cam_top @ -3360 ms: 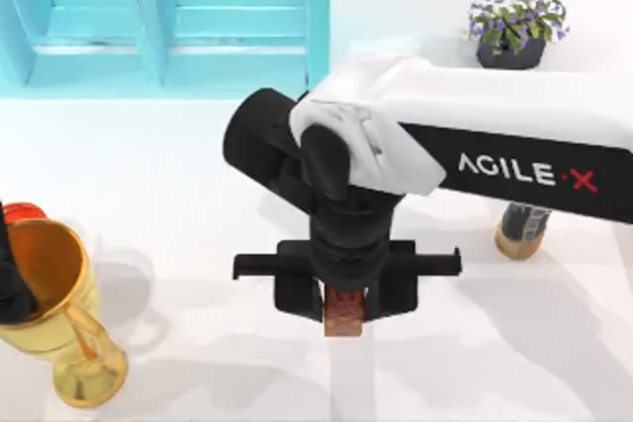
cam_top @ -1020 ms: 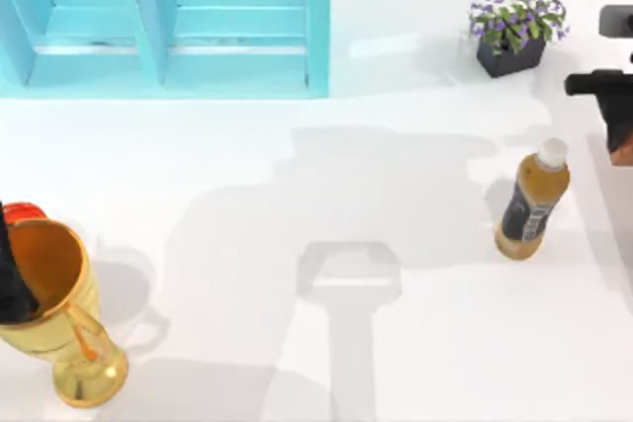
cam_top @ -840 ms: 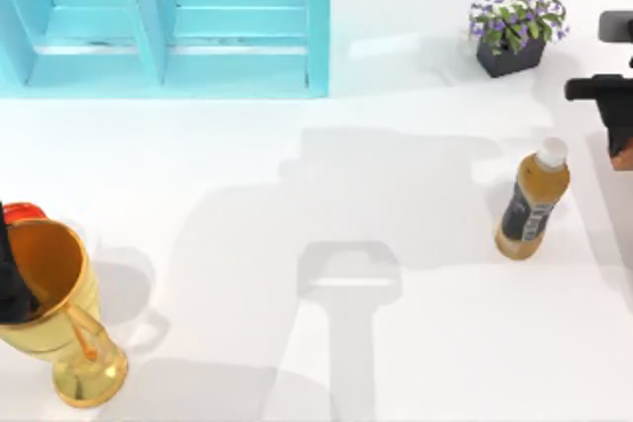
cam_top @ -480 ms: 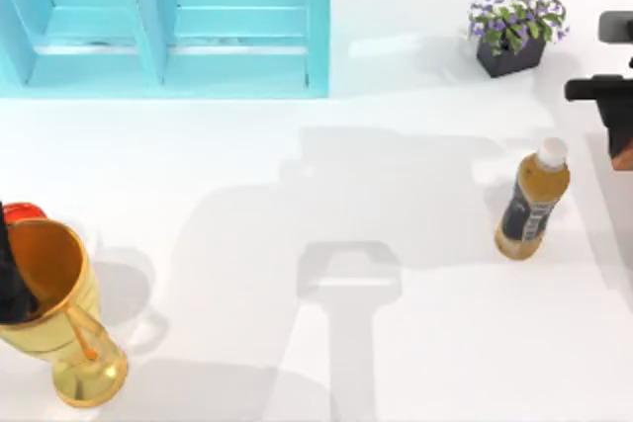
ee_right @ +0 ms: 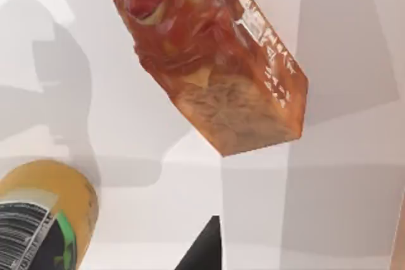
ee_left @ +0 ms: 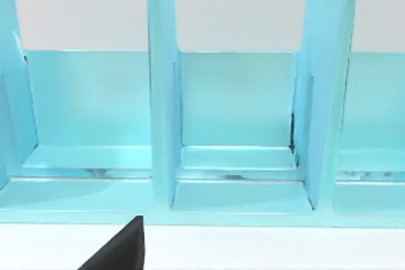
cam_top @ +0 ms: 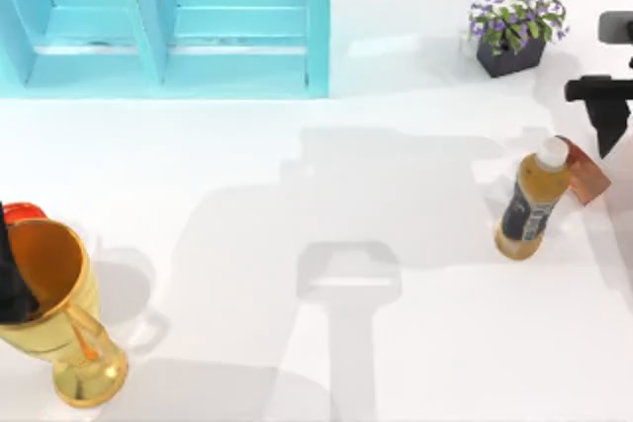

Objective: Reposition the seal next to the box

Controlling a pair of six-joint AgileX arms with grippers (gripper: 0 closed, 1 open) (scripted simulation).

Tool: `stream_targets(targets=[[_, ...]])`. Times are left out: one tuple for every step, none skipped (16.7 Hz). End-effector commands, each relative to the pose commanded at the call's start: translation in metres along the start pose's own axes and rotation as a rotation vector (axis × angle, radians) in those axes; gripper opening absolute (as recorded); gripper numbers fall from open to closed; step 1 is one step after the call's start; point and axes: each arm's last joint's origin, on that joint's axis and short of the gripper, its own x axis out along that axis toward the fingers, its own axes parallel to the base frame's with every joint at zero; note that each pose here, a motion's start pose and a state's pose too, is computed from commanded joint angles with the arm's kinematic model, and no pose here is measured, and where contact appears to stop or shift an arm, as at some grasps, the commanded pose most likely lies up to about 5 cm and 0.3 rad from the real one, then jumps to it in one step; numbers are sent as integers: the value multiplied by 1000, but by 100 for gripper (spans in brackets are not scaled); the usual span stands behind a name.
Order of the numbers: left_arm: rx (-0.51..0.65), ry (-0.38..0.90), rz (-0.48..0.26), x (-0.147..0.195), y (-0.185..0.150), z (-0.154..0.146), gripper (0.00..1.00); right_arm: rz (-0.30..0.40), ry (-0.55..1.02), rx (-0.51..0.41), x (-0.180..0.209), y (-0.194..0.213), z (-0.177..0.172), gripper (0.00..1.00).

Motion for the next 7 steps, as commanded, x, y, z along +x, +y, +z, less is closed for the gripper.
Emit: stream_targets(targets=[[0,0,0,0,0,0,100,0,0,0,0,0,0,98],[0,0,0,0,0,0,100,0,0,0,0,0,0,100],[0,0,0,0,0,0,100,0,0,0,0,0,0,100],[0,0,0,0,0,0,100,0,0,0,0,0,0,100],[0,0,0,0,0,0,100,0,0,0,0,0,0,100],[0,0,0,0,0,0,100,0,0,0,0,0,0,100],[0,0,0,0,0,0,100,0,0,0,0,0,0,100]])
